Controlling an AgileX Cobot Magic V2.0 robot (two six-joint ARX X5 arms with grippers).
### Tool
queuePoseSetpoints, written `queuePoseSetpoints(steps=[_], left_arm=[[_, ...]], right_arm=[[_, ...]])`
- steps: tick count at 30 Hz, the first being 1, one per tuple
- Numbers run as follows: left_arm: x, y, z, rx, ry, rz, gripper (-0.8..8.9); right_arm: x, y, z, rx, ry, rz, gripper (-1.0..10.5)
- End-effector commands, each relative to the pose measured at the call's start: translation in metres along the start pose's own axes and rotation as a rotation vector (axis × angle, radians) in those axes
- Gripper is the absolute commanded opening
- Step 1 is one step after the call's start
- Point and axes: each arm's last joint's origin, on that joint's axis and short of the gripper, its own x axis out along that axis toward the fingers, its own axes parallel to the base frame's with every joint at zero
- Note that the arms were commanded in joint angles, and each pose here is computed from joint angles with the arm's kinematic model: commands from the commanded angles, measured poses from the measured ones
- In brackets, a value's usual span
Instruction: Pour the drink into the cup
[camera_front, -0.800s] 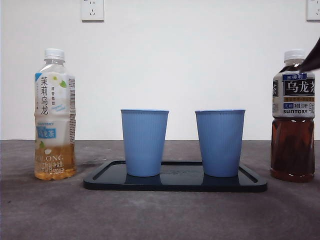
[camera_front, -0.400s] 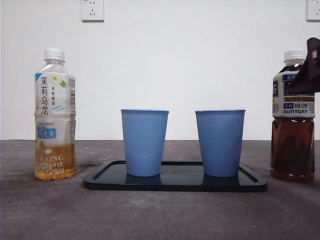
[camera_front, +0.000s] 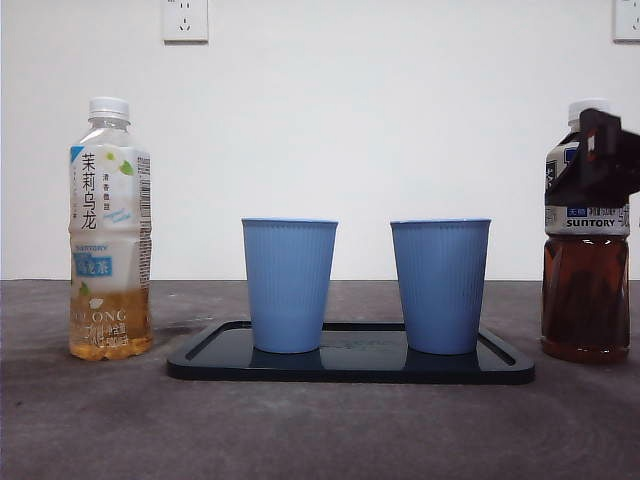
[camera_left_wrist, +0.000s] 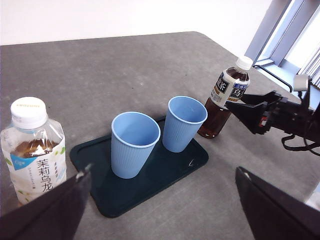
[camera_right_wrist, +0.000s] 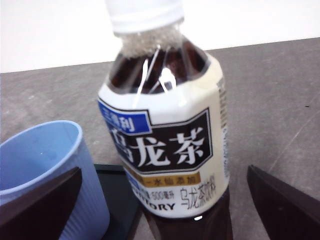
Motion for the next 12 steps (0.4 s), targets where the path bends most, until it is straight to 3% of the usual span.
queuePoseSetpoints(steps=[1, 10, 12], left_arm=[[0.0, -0.001, 0.004, 0.019, -0.012, -0.007, 4.66], [0.0, -0.001, 0.004, 0.019, -0.012, -0.007, 4.66], [0.0, -0.001, 0.004, 0.019, -0.012, -0.007, 4.66]], right_arm=[[0.006, -0.001, -0.002, -0.018, -0.014, 0.005, 5.5], [0.027, -0.003, -0.002, -0.039, -0.007, 0.003, 5.3], [0.031, -0.003, 0.0, -0.038, -0.005, -0.006, 4.7]])
